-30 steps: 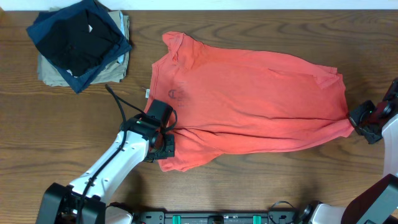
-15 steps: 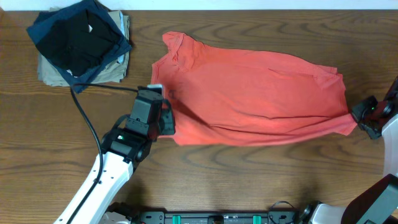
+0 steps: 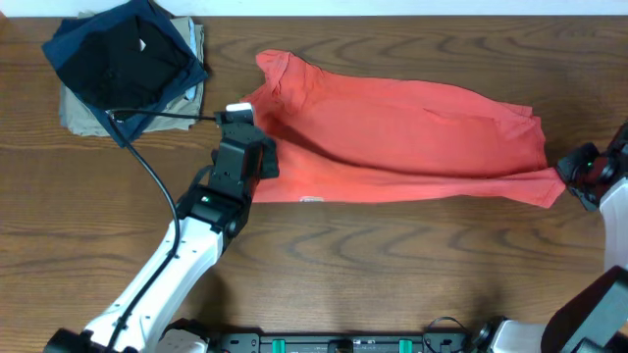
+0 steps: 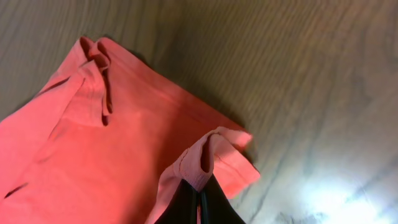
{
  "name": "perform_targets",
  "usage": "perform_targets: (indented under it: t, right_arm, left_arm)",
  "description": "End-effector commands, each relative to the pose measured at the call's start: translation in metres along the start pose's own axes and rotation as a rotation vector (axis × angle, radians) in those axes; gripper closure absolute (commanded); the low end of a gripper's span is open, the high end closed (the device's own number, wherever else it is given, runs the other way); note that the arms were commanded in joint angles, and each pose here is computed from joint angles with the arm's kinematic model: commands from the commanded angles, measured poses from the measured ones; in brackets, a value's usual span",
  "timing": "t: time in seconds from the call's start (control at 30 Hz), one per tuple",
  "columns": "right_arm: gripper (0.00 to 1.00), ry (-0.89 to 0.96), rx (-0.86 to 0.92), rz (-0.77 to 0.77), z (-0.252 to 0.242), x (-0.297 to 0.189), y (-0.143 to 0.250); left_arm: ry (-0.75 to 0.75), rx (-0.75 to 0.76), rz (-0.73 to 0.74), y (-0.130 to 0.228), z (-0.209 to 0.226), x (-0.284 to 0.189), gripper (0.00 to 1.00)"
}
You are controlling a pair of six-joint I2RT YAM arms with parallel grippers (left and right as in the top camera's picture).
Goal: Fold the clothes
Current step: 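Fold the shirt's bottom half upward toward the collar with both grippers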
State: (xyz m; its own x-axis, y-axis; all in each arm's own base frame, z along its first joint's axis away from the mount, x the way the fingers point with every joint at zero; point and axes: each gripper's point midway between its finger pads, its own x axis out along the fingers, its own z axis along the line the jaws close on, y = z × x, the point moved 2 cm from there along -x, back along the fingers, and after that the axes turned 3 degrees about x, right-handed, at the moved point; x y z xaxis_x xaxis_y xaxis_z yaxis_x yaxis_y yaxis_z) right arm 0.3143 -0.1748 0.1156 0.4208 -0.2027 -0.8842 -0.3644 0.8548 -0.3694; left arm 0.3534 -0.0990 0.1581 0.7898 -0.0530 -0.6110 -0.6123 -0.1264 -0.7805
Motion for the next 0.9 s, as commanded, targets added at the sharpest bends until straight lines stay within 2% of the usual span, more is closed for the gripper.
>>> perform_targets:
  t: [0.0, 0.4, 0.47, 0.5, 0.53, 0.63, 0.67, 0.73, 0.77, 0.87]
  right_arm:
    - [0.98, 0.004, -0.006, 0.017, 0.004, 0.015, 0.007]
    - [0.98, -0.099, -0.088, -0.046, 0.048, 0.044, 0.004]
    - [0.94, -0.113, -0.106, -0.05, 0.057, 0.049, 0.008]
    - [0.87, -0.119, -0.113, -0.053, 0.06, 0.05, 0.009]
    - [0.75, -0.125, -0.12, -0.055, 0.063, 0.052, 0.01]
    - [0.36, -0.141, -0.144, -0.063, 0.07, 0.054, 0.012]
    - [0.28, -0.144, -0.162, -0.066, 0.072, 0.053, 0.011]
    - [0.11, -0.144, -0.188, -0.064, 0.073, 0.048, 0.009]
    - [0.03, -0.139, -0.193, -0.059, 0.073, 0.044, 0.009]
    - [0.01, -0.134, -0.2, -0.055, 0.075, 0.029, 0.005]
  left_arm:
    - [-0.068, -0.055, -0.035, -0.01, 0.015, 0.01, 0.94]
    - [-0.133, -0.107, -0.047, -0.004, 0.041, 0.064, 0.94]
    - [-0.134, -0.108, -0.047, -0.002, 0.041, 0.069, 0.94]
    - [-0.134, -0.108, -0.048, -0.001, 0.041, 0.071, 0.91]
    - [-0.134, -0.108, -0.048, 0.0, 0.041, 0.074, 0.85]
    - [-0.132, -0.109, -0.056, 0.0, 0.04, 0.077, 0.54]
    - [-0.14, -0.109, -0.064, -0.002, 0.041, 0.077, 0.48]
    - [-0.142, -0.112, -0.085, -0.009, 0.042, 0.072, 0.47]
    - [-0.137, -0.115, -0.096, -0.013, 0.041, 0.068, 0.46]
    - [-0.111, -0.129, -0.154, -0.033, 0.038, 0.049, 0.37]
